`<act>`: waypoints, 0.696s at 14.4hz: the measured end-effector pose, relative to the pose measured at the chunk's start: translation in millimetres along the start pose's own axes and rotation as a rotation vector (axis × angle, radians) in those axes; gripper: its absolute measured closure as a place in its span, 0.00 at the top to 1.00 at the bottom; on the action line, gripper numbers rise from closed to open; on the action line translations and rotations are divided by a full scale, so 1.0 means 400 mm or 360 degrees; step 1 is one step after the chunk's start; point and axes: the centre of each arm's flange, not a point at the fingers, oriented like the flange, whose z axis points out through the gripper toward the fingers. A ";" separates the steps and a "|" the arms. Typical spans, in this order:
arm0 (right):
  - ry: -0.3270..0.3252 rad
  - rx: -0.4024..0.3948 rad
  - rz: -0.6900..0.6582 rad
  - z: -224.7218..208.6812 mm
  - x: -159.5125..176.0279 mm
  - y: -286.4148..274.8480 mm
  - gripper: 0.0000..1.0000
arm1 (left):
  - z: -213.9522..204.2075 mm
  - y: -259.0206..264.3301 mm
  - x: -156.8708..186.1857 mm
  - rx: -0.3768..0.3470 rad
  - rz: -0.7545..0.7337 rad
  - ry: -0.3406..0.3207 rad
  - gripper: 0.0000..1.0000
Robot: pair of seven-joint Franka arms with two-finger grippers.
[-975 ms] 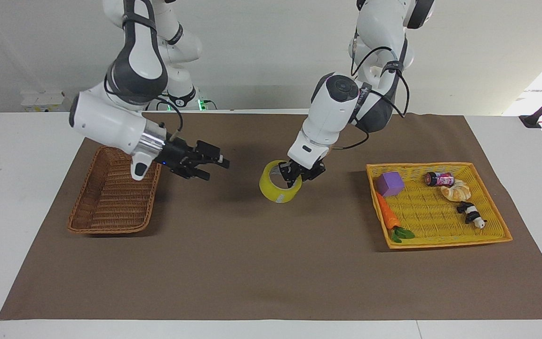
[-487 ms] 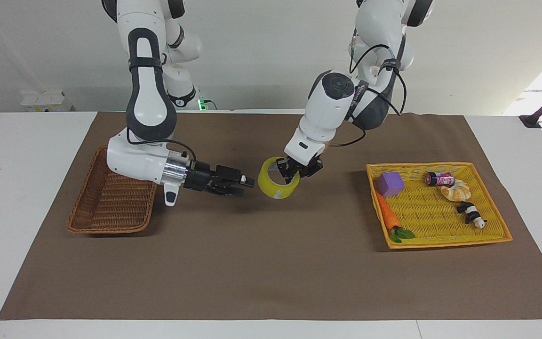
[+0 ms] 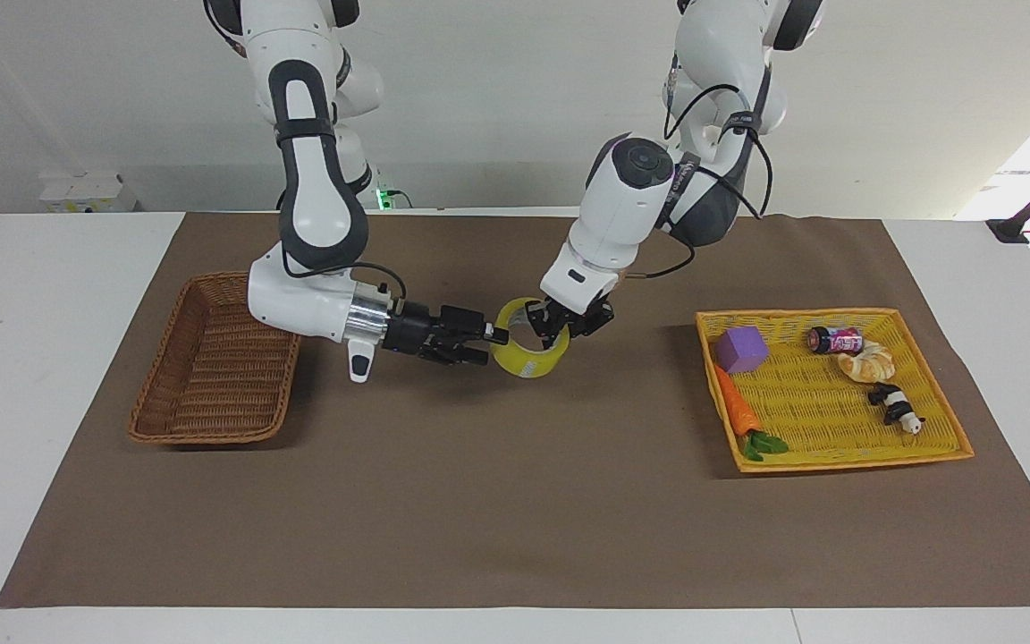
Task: Move tape to another basket
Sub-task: 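Carry the tape toward the right gripper, which grasps the tape rim, then open the left gripper and release the tape to the right gripper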
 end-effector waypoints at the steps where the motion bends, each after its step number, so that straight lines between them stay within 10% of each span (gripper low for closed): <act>1: -0.0007 0.0000 -0.0007 0.005 -0.005 -0.003 1.00 | 0.000 0.000 0.000 0.0000 0.0000 0.0000 0.22; 6: -0.0044 -0.0005 -0.0039 0.039 -0.027 -0.018 0.99 | 0.000 0.000 0.001 0.0000 -0.0001 0.0001 0.22; 10: -0.0045 -0.0005 -0.0069 0.040 -0.028 -0.018 0.81 | 0.000 -0.001 0.001 0.0000 -0.0001 0.0001 0.22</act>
